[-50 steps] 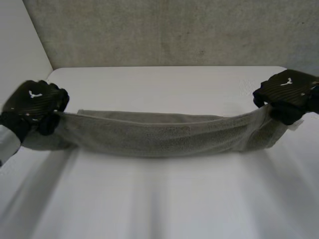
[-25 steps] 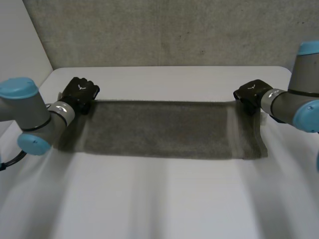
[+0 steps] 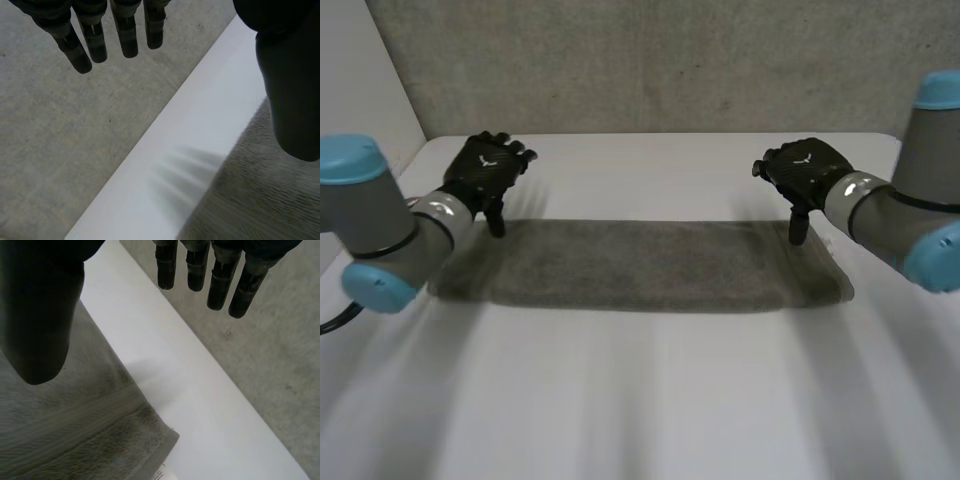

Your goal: Fold the towel.

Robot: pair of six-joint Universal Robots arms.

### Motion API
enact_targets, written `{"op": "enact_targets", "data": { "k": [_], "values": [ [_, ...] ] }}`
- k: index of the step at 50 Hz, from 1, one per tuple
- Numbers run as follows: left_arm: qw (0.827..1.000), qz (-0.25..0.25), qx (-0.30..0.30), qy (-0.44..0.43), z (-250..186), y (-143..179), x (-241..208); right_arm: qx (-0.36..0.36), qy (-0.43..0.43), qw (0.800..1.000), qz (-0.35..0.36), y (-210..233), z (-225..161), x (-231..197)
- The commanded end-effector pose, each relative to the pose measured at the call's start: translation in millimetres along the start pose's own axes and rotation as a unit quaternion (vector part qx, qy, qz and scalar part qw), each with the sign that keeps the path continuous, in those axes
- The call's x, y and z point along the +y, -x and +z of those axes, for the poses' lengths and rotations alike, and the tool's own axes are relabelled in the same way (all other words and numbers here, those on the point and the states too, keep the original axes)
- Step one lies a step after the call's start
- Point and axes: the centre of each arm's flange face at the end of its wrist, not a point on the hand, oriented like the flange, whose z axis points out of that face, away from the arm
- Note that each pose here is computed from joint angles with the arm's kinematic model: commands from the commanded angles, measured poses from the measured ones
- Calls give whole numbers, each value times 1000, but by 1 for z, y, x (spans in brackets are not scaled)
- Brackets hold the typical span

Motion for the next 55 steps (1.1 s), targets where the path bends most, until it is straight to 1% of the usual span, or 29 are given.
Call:
{"op": "enact_targets", "data": {
  "k": [1, 9, 12, 15, 17, 18, 20, 24, 26, 28, 29, 31, 32, 33, 34, 36, 37, 39, 42, 44, 45, 46, 48, 49, 50, 51, 53, 54, 55],
  "values": [
    [1000, -10, 2, 26, -56, -5, -3, 9, 23, 1000, 2, 20, -49, 35],
    [1000, -10, -8, 12, -94, -21, -2, 21, 54, 998, 1, 21, -49, 74],
    [1000, -11, -10, 8, -98, -24, -2, 17, 65, 998, -1, 23, -47, 81],
    [1000, -24, -11, 3, -103, -29, 0, 6, 87, 996, -2, 27, -39, 100],
    [999, -50, -10, 5, -106, -32, 3, 5, 98, 995, -1, 26, -32, 111],
    [999, -51, -10, 5, -106, -32, 3, 5, 98, 995, -1, 26, -32, 111],
    [997, -79, -9, 10, -107, -33, 4, 3, 106, 994, -2, 26, -25, 119],
    [995, -97, -8, 11, -107, -34, 5, 18, 116, 993, 1, 17, -21, 125],
    [995, -102, -9, 10, -107, -33, 5, 39, 120, 992, 3, 6, -20, 128],
    [994, -104, -12, 10, -107, -31, 5, 77, 131, 988, 4, -18, -21, 133],
    [994, -104, -12, 10, -107, -31, 5, 78, 131, 988, 4, -19, -21, 133],
    [994, -104, -15, 11, -107, -30, 5, 119, 135, 984, 2, -51, -28, 132],
    [994, -104, -15, 11, -107, -30, 5, 119, 135, 984, 2, -51, -28, 132],
    [994, -104, -15, 11, -107, -29, 5, 146, 139, 980, -5, -73, -32, 135],
    [994, -104, -15, 11, -107, -29, 5, 146, 139, 979, -5, -73, -32, 135],
    [994, -103, -17, 7, -107, -27, 2, 199, 145, 968, -40, -116, -41, 136],
    [994, -103, -17, 7, -107, -27, 2, 200, 145, 968, -40, -117, -41, 136],
    [995, -103, -19, 4, -108, -26, 0, 236, 143, 958, -78, -144, -46, 127],
    [995, -103, -19, 3, -108, -26, -1, 237, 127, 959, -90, -140, -43, 110],
    [995, -103, -19, 3, -108, -26, -1, 201, 56, 972, -106, -95, -29, 53],
    [995, -103, -19, 3, -108, -26, -1, 201, 56, 972, -107, -95, -29, 53],
    [995, -102, -18, 2, -108, -27, -1, 177, 14, 978, -112, -67, -24, 24],
    [995, -102, -18, 1, -108, -27, -2, 118, -46, 984, -122, -7, -20, -14],
    [995, -102, -17, 1, -109, -28, -2, 118, -46, 984, -122, -7, -20, -14],
    [995, -102, -16, 1, -109, -29, -2, 82, -68, 986, -129, 27, -18, -26],
    [995, -102, -16, 1, -109, -29, -2, 81, -68, 986, -129, 27, -18, -26],
    [995, -103, -15, 2, -109, -30, -1, -9, -109, 982, -153, 115, -25, -44],
    [995, -103, -15, 2, -109, -30, -1, -10, -109, 982, -153, 115, -25, -44],
    [995, -104, -15, 5, -109, -30, 0, -47, -121, 978, -162, 151, -32, -47]
  ]
}}
